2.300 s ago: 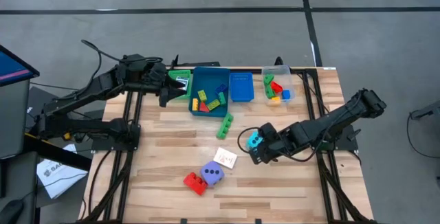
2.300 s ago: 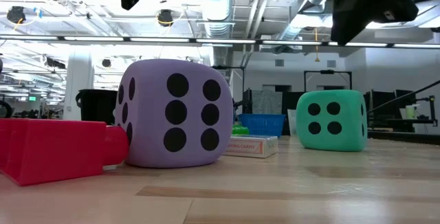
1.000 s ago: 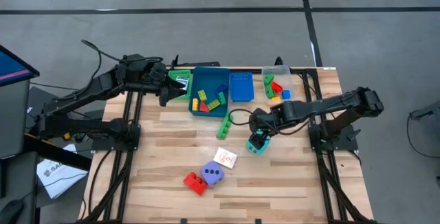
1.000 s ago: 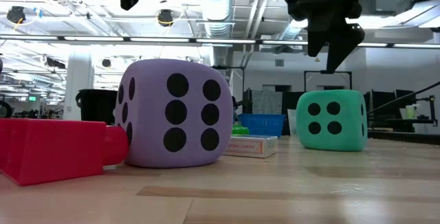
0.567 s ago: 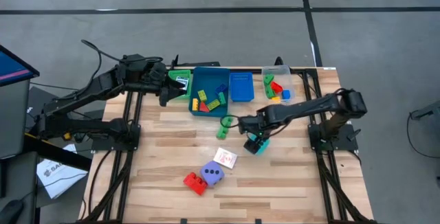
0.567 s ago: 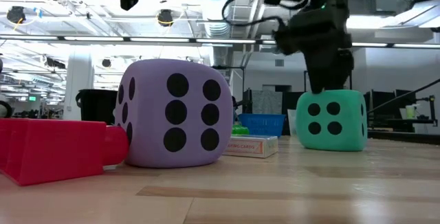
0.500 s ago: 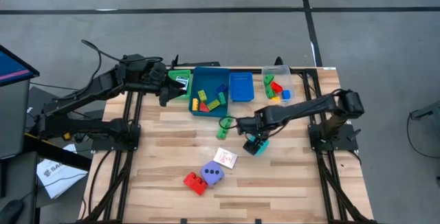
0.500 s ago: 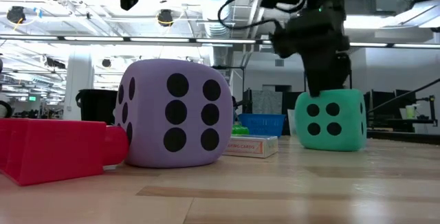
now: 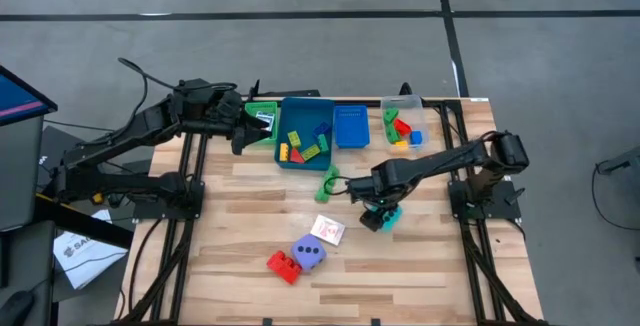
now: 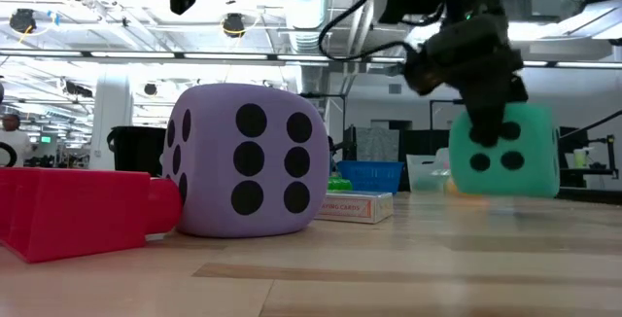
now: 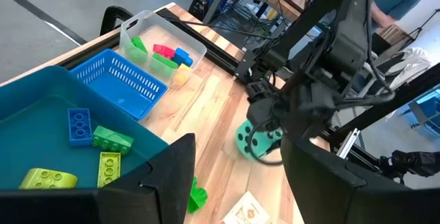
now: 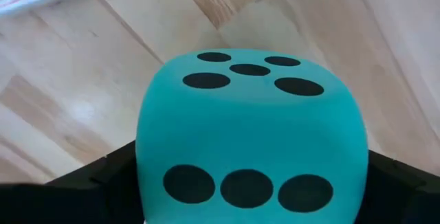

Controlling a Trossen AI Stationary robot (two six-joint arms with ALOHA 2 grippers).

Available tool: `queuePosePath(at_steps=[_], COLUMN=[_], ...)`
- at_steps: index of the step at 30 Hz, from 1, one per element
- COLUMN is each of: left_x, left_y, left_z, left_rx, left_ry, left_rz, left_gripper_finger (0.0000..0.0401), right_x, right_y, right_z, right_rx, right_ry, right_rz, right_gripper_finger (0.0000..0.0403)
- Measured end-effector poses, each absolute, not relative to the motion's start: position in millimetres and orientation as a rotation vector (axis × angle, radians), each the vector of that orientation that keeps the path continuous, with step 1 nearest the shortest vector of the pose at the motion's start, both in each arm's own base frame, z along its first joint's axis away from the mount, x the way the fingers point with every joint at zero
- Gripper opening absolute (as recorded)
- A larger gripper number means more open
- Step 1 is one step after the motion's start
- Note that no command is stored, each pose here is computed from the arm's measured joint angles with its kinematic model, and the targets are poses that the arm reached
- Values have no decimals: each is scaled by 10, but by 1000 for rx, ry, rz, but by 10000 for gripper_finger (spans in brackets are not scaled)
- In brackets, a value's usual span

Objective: Pick & Place Toys
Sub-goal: Put the blue dice into the blue bin

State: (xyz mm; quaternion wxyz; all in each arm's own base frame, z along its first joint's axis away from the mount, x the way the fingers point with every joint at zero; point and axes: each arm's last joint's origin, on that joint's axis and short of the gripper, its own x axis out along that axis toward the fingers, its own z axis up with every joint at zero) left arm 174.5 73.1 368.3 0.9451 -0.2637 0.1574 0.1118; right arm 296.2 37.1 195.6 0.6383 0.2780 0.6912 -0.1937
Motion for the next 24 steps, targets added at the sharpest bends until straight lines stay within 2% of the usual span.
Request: queuePosePath(at_steps=[8, 12, 19, 24], left_x=[1746, 1746, 1746, 1746], left_y=[731, 731, 731, 732], left_z=[3684, 3684, 3683, 3684], left_rx=[-538, -537, -538, -529], left_ry=[321, 320, 321, 320], left_rz=[225, 225, 226, 228], left_gripper_finger=[208, 208, 208, 208], right_x=[2766, 2602, 2367, 2382], right_y=[325, 226, -55, -324], right_z=[2375, 2643, 3095, 3322], right_rx=[761, 825, 922, 936], right_ry=[1434, 1295, 892, 576], right_rz=[-490, -573, -697, -739], right_gripper_finger=[347, 347, 349, 347])
